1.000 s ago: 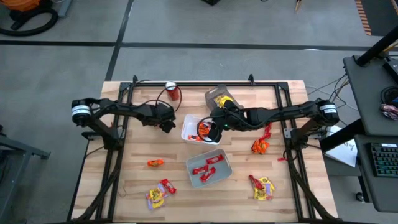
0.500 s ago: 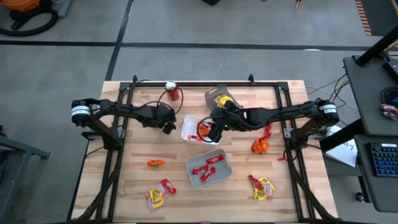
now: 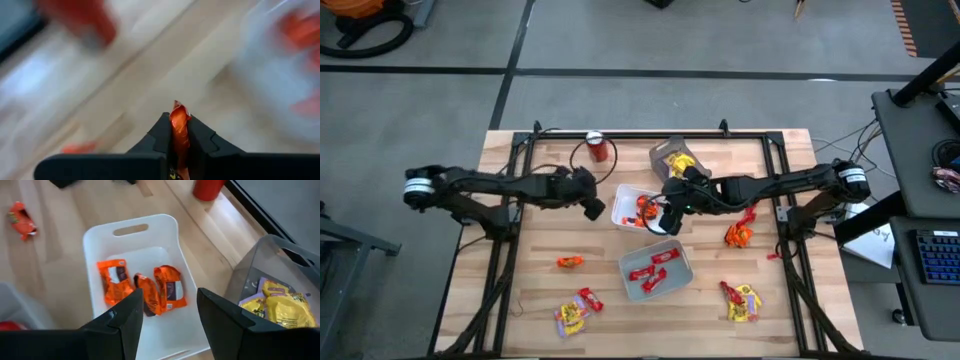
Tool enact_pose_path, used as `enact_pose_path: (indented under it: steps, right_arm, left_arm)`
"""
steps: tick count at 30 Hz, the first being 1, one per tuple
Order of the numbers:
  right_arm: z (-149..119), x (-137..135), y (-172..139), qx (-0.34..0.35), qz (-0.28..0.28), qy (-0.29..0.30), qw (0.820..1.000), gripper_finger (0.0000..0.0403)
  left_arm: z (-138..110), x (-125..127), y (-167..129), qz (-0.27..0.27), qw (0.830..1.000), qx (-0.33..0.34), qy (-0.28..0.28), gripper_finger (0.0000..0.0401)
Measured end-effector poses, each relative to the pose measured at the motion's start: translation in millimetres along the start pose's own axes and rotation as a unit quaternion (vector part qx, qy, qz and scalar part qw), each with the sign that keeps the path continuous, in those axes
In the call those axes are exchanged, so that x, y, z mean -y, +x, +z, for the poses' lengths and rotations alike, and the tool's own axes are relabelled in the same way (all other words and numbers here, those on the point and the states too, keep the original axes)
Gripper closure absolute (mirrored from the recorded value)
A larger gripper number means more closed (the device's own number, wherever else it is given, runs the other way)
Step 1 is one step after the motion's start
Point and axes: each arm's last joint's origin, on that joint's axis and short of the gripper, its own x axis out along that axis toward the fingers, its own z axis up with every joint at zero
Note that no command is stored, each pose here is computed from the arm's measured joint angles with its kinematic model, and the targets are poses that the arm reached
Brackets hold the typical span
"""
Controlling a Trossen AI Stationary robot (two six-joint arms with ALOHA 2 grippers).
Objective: Sort candy
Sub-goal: Put the orange chocolate pack into the white bin
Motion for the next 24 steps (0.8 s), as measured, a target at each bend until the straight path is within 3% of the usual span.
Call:
enact_pose_path:
  steps: [3,7,10,12,15,24]
  right_arm:
    - [0,-5,-8,0.008,0.011,-0.011,1.000,0.0225]
    - [-1,-11,-14,0.013,0.020,-0.024,0.999,0.0225]
    - [-6,-14,-13,0.008,0.024,-0.031,0.999,0.0225]
    - [-11,-16,-12,0.002,0.024,-0.034,0.999,0.0225]
    - [-18,-18,-11,-0.008,0.025,-0.035,0.999,0.0225]
    - [-32,-20,-6,-0.026,0.023,-0.026,0.999,0.0225]
  left_arm:
    - [13,10,-22,-0.086,0.992,0.083,0.035,0.0392]
    - [33,24,-43,-0.198,0.953,0.206,0.100,0.0392]
    - [44,33,-47,-0.246,0.925,0.267,0.116,0.0392]
    - [47,39,-42,-0.259,0.916,0.284,0.113,0.0392]
    - [48,50,-26,-0.262,0.915,0.287,0.110,0.0392]
    - [40,76,22,-0.258,0.936,0.223,0.089,0.0392]
